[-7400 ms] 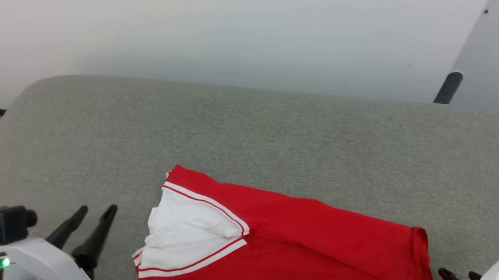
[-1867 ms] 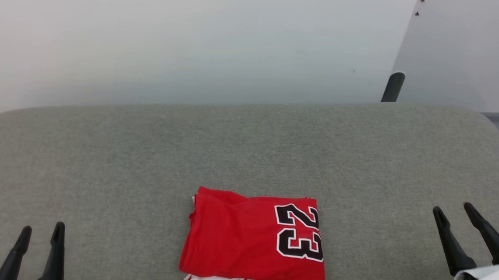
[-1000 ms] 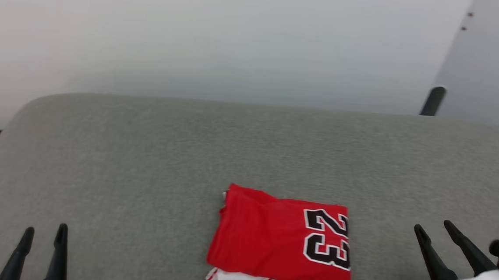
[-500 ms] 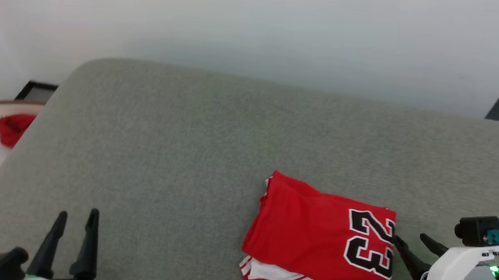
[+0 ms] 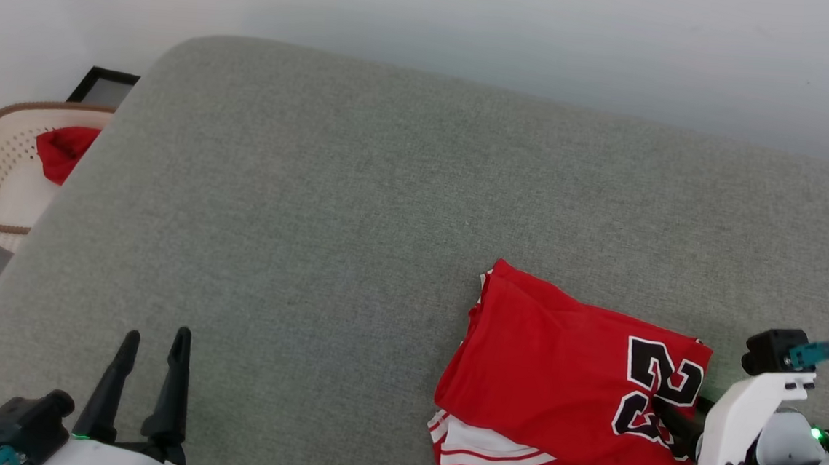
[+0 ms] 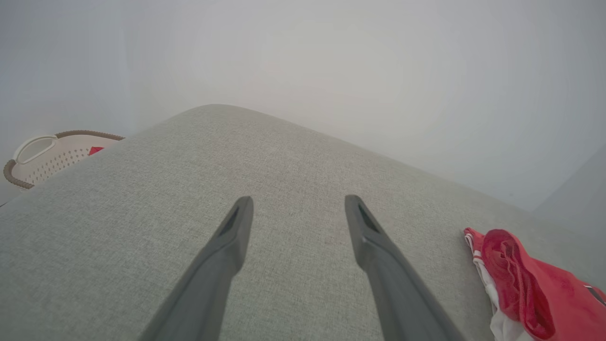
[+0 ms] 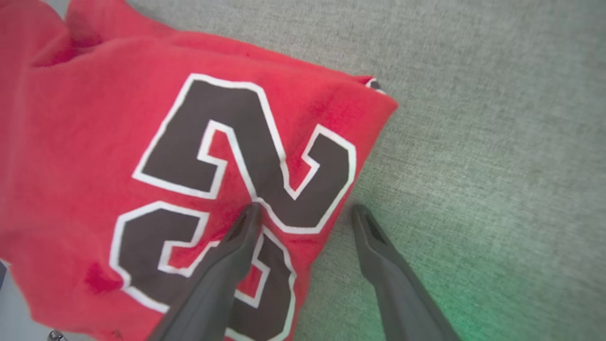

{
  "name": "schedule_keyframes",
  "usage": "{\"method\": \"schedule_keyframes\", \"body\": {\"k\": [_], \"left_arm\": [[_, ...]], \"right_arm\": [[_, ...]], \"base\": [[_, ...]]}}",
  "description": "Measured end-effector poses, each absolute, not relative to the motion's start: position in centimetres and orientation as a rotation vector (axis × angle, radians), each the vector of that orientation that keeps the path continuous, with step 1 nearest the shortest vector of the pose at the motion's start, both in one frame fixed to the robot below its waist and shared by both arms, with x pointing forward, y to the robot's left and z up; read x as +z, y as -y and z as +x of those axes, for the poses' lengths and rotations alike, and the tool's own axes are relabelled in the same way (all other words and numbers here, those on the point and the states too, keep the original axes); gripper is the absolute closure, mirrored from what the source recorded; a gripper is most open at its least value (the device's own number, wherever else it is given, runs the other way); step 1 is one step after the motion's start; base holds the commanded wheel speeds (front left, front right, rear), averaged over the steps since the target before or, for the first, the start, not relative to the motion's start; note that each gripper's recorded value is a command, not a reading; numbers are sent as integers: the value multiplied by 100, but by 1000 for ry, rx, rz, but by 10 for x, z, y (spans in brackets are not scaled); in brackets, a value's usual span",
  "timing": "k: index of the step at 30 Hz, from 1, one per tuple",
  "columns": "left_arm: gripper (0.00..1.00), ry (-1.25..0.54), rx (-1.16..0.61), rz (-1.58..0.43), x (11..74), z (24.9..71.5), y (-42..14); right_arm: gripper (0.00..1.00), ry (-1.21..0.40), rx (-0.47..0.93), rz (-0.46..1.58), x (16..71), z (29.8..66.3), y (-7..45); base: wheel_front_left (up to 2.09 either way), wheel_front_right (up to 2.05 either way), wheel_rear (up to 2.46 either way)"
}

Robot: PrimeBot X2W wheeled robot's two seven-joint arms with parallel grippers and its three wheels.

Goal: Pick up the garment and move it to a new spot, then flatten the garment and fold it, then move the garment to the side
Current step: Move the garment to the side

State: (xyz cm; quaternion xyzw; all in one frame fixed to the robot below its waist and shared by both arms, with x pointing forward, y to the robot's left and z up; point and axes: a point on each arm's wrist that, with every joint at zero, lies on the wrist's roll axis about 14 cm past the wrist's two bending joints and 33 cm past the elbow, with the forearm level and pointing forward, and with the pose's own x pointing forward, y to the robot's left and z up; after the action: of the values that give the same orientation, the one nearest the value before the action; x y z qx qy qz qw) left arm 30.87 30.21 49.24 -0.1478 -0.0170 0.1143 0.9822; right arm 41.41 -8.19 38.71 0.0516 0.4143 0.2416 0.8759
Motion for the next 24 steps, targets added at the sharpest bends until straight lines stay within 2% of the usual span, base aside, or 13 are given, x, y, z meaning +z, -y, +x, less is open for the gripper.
{"method": "schedule_keyframes", "body": {"k": [1, 2, 3, 13, 24], "left_arm": [[0, 32, 233, -297, 491, 309, -303], [0, 30, 236, -298, 490, 309, -303], [0, 27, 236, -298, 489, 309, -303], [0, 34, 223, -300, 490, 315, -301], [0, 43, 104, -300, 496, 342, -269]], "right_arm": [[0, -879, 511, 104, 386, 414, 80], [26, -893, 519, 103, 385, 413, 78], [100, -895, 520, 111, 385, 415, 77], [100, -870, 526, 89, 400, 420, 80], [100, -782, 402, -2, 438, 434, 146]], "base": [[0, 0, 0], [0, 0, 0], [0, 0, 0], [0, 0, 0], [0, 0, 0]]}}
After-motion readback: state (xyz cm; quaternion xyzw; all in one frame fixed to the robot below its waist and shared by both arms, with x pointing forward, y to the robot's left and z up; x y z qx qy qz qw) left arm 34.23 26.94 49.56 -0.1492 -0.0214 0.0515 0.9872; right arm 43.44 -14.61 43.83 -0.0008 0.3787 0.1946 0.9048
